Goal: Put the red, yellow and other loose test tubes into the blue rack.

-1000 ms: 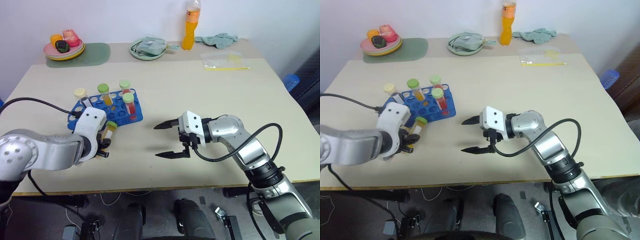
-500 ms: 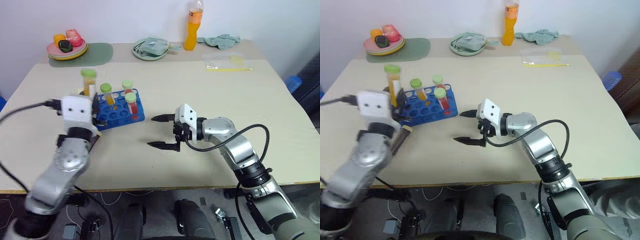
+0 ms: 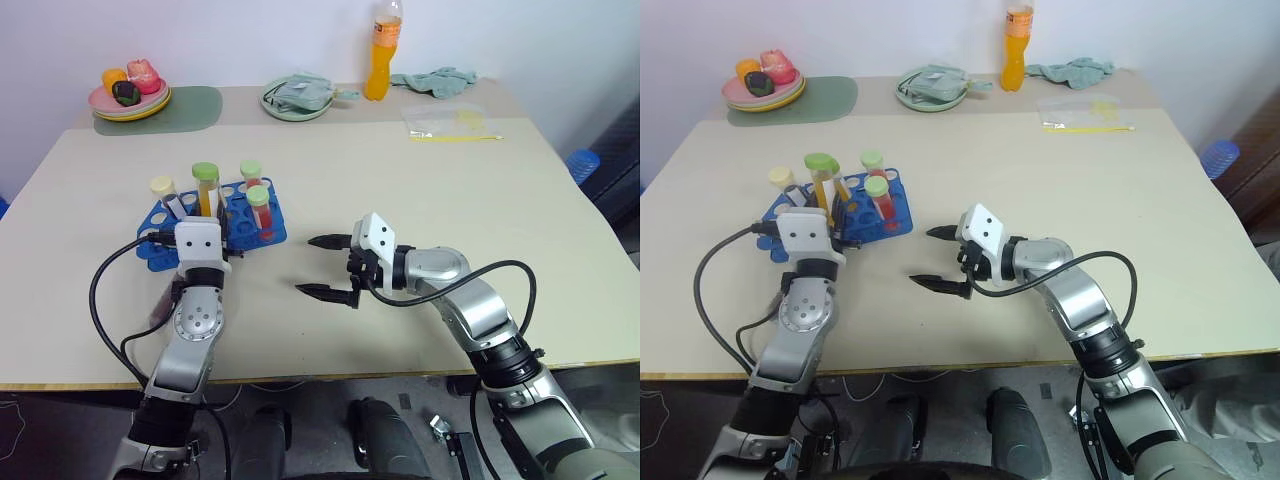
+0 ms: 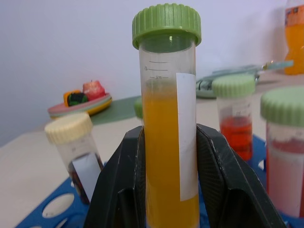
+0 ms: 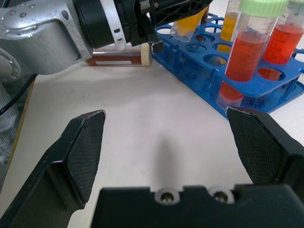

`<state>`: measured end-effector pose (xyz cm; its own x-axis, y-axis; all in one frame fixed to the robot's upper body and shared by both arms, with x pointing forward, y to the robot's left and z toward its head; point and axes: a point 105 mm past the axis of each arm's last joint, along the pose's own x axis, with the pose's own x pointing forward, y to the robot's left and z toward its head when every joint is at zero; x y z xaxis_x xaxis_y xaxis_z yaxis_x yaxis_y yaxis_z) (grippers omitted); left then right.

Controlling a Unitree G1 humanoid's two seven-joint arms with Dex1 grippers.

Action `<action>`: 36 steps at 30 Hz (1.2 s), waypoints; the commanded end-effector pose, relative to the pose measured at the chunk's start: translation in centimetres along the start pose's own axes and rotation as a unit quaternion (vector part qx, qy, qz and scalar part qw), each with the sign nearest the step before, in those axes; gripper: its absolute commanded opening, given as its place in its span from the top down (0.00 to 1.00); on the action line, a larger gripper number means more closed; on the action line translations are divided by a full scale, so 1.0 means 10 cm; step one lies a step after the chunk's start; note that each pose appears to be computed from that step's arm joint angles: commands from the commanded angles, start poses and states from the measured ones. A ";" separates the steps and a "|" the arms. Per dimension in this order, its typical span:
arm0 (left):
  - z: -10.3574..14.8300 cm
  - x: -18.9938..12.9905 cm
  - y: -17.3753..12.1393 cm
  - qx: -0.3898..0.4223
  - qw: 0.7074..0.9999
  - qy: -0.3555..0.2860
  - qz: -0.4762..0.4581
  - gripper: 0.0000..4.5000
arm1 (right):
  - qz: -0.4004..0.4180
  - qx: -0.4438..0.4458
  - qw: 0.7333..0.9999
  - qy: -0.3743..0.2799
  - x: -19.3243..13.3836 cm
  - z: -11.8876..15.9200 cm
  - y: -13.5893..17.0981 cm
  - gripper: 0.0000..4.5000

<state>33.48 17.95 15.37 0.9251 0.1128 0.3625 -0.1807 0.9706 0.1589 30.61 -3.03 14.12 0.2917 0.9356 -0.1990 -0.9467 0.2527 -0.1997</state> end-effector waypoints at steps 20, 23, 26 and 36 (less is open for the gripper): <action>-0.11 0.12 -0.10 -0.034 0.997 -0.066 -0.001 0.74 | -0.005 -0.018 0.999 -0.033 0.00 0.19 0.02 0.00; -0.14 0.11 -0.13 -0.031 0.997 -0.072 -0.005 0.74 | -0.005 -0.018 0.999 -0.034 0.01 0.20 0.03 0.00; -0.17 0.10 -0.17 -0.023 0.997 -0.078 -0.012 0.74 | -0.005 -0.019 0.999 -0.035 0.01 0.20 0.03 0.00; -0.19 0.07 -0.12 -0.065 0.996 -0.067 -0.008 0.15 | -0.004 -0.021 0.999 -0.036 0.00 0.21 0.03 0.00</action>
<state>35.41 17.00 12.79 0.8891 0.0675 0.4526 -0.1111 0.9913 0.0704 30.53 -2.64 14.57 0.3020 0.9367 -0.1775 -0.9419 0.2644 -0.2072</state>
